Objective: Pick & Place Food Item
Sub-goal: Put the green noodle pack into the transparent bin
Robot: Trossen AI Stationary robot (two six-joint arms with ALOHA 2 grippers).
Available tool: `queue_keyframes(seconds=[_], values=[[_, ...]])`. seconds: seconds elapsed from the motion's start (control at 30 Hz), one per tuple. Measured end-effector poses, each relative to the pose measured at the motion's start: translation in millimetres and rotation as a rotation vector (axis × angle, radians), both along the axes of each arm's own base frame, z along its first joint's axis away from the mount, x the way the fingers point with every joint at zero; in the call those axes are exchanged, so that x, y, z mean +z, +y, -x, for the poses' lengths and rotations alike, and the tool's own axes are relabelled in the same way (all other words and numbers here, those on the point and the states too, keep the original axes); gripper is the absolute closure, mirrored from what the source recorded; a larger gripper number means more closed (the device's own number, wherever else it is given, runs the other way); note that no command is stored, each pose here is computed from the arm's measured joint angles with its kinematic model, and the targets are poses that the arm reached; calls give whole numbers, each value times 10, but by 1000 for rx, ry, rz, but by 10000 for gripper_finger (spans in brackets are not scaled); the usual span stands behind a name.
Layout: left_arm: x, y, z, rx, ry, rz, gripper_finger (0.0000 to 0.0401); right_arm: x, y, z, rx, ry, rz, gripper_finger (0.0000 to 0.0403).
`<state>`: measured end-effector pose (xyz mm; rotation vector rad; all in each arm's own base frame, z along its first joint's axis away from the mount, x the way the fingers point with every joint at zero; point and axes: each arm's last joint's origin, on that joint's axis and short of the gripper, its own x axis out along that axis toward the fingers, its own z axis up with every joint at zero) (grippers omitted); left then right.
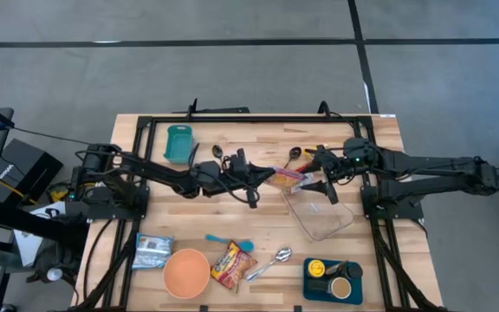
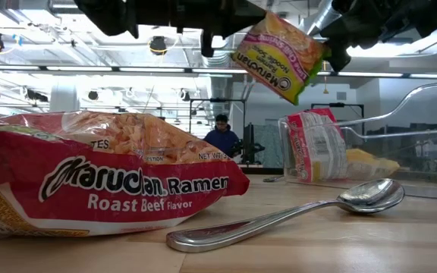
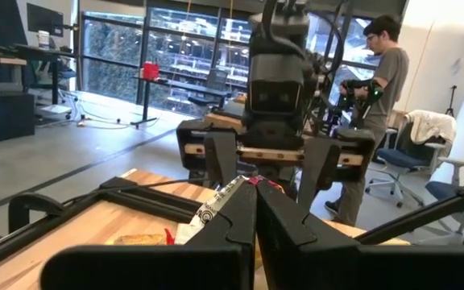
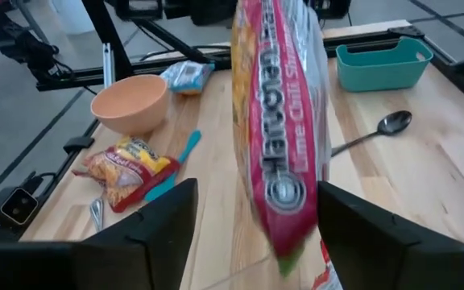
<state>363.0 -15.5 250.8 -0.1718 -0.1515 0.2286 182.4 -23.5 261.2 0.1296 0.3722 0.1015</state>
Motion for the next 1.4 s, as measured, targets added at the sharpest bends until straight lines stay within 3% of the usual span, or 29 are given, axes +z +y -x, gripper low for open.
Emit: queue_keyframes(seconds=[0.4, 1.1, 1.4], values=[[-24, 12, -45, 4, 5, 0, 401, -42, -10, 17, -43, 48, 10, 211], [-24, 24, -45, 7, 6, 0, 401, -66, -15, 28, -68, 77, 18, 395], [-22, 33, -45, 12, 10, -17, 385, -66, -13, 38, -68, 80, 17, 400]])
